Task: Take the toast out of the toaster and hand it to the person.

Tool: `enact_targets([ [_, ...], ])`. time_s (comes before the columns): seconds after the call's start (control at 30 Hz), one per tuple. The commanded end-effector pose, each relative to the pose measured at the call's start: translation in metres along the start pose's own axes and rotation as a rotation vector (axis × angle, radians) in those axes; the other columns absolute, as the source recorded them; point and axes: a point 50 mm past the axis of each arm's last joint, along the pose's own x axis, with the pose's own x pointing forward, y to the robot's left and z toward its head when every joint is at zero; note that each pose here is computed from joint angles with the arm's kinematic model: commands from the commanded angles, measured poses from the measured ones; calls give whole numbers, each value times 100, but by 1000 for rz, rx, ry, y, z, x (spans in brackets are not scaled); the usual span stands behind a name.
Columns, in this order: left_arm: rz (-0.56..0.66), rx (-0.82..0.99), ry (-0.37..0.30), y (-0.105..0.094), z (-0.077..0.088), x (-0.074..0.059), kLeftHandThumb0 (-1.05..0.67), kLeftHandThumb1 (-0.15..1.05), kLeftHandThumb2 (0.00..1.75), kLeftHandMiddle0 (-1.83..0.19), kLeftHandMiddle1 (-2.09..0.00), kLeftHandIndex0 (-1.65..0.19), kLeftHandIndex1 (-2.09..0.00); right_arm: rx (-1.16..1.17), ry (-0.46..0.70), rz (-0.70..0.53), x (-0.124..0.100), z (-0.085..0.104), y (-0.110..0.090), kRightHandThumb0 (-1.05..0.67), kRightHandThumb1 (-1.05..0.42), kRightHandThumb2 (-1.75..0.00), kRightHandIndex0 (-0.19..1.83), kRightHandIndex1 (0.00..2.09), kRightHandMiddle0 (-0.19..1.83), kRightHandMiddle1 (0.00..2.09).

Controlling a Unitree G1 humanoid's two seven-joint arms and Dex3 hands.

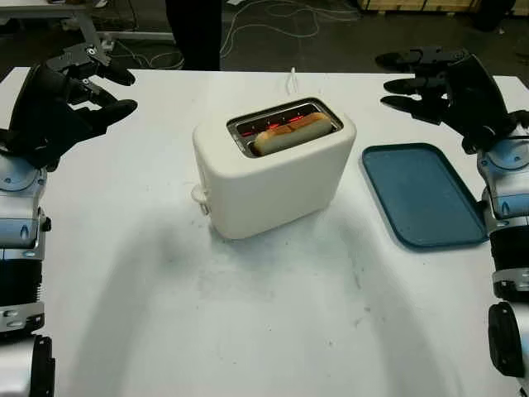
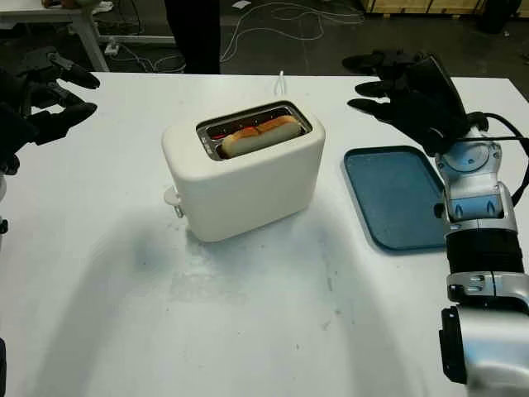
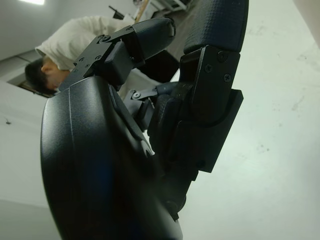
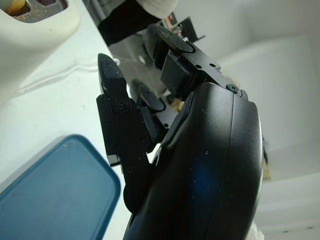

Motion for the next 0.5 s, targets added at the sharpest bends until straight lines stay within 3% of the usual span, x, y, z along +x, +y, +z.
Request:
enact_targets([
  [0.0,6,-7,5,-1,-3,-3,-105,92,14,-56,-124,-47,-114,20,1,-3,0,1,1,-18,-88,-1,81,0,72,0],
  [0.47,-3,-19,21,-3,-6,-4,-105,92,14,-54,-125,-45,-115,2,-13,5,-1,2,4,-18,-91,0,78,0,70,0],
])
